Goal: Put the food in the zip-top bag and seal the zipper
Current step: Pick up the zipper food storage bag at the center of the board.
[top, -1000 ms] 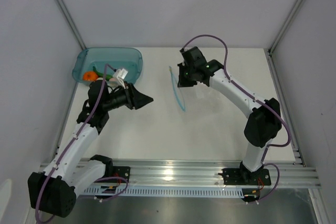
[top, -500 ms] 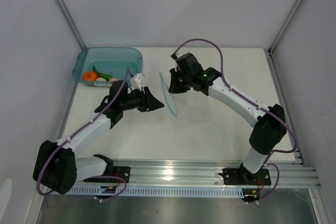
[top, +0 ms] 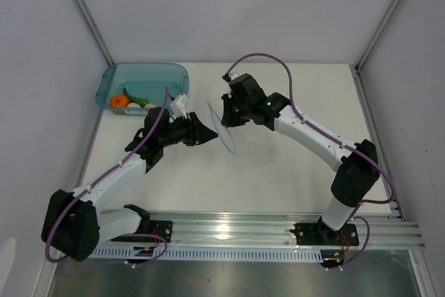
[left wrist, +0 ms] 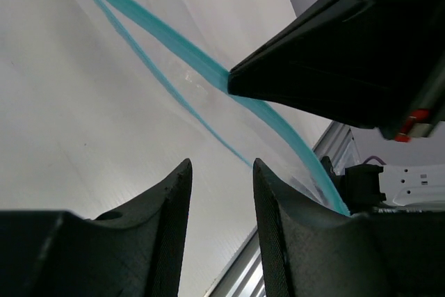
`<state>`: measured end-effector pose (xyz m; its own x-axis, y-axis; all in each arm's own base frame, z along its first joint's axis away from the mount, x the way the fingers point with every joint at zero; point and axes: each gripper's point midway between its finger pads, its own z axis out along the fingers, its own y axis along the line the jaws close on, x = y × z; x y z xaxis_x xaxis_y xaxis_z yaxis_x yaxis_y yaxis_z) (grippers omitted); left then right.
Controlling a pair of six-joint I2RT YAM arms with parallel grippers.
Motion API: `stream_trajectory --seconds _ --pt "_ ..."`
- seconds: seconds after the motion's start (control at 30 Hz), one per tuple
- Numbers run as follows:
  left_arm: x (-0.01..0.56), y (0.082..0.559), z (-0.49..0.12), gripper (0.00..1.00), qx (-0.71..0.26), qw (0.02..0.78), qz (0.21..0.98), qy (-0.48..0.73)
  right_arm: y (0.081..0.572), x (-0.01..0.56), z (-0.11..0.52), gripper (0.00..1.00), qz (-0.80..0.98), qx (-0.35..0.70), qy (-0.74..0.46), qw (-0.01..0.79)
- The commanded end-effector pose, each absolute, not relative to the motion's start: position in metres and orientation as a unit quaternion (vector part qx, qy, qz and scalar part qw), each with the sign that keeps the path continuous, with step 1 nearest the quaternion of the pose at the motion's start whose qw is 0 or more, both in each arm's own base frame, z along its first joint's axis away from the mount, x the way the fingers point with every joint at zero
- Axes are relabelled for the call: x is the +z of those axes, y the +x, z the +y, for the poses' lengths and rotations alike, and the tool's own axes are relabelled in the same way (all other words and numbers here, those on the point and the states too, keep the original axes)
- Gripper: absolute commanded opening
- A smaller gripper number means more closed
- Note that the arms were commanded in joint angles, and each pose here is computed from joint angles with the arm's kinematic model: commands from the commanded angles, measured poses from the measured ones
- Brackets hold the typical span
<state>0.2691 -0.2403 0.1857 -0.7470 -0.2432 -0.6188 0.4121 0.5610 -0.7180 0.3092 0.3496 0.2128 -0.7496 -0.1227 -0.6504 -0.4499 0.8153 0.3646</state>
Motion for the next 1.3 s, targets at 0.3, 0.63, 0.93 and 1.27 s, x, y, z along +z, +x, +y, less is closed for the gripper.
stream_trajectory --seconds 0.3,0.63,0.93,1.27 --pt "0.202 0.273 -0.24 0.46 -0.459 0.391 0.797 0.033 0.302 0.224 0.353 0.0 0.888 0.233 -0.167 0.36" --pt "0.186 0.278 -0.24 0.43 -0.427 0.388 0.816 0.031 0.296 0.236 0.351 0.0 0.882 0.226 -0.16 0.382" --pt "0.188 0.28 -0.248 0.34 -0.431 0.383 0.816 0.042 0.289 0.245 0.354 0.0 0.877 0.236 -0.163 0.386" --pt "0.21 0.274 -0.257 0.01 -0.454 0.395 0.796 0.062 0.288 0.232 0.35 0.01 0.894 0.205 -0.144 0.37"
